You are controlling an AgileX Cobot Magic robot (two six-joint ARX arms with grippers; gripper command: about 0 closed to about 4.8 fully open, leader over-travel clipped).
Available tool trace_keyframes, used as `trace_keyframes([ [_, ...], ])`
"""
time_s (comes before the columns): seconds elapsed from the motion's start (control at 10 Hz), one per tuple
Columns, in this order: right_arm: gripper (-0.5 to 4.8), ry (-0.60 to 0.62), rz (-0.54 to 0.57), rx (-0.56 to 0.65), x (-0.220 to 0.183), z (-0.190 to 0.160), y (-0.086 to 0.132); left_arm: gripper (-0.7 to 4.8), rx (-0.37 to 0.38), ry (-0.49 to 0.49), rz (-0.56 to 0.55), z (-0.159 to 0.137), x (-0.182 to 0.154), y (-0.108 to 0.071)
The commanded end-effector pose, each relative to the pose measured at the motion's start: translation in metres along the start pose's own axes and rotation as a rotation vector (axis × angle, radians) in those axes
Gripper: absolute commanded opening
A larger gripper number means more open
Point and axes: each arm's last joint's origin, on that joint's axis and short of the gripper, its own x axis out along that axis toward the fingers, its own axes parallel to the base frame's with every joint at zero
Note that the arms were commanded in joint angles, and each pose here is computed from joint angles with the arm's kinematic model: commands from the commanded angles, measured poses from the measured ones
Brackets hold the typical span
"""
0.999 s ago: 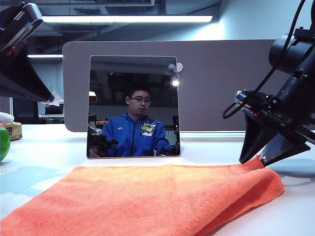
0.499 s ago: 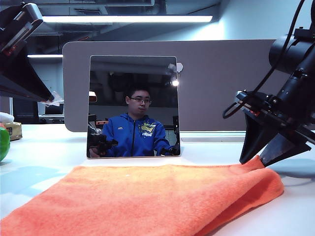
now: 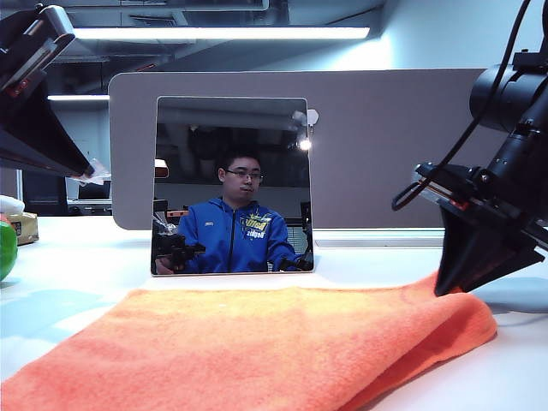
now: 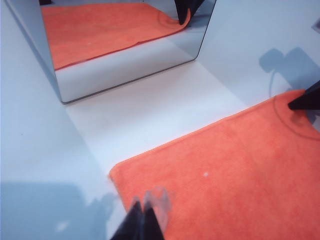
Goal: Pick up the cloth from the table and use it to cover the mirror.
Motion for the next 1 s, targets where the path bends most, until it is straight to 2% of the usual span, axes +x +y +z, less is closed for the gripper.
trace_keyframes([
  [0.1,-0.05,0.012,-0.007,0.005,0.001,-0.002,-0.001,-0.06,0.011,-0.014,-0.008,0.002,-0.001,-0.001],
  [0.2,-0.05,-0.024,0.012,-0.013,0.001,0.002,0.0,-0.06,0.011,-0.014,-0.008,0.002,-0.001,-0.001],
  [0.4,-0.05,-0.086,0.123,-0.053,-0.002,0.011,0.005,-0.06,0.012,-0.016,-0.005,0.003,-0.001,-0.001],
  [0.6,-0.05,-0.167,0.146,-0.099,-0.02,0.023,0.015,-0.06,0.016,-0.023,-0.005,0.003,-0.001,-0.001],
  [0.7,-0.05,-0.19,0.148,-0.112,-0.026,0.024,0.018,0.11,0.024,-0.041,-0.007,0.005,-0.001,-0.001],
  [0.8,-0.05,-0.19,0.15,-0.112,-0.026,0.024,0.019,2.19,0.059,-0.057,-0.007,0.007,-0.001,-0.001],
  [1.0,-0.05,-0.186,0.199,-0.121,-0.028,0.024,0.021,2.2,0.146,-0.056,-0.012,0.007,0.001,-0.001],
])
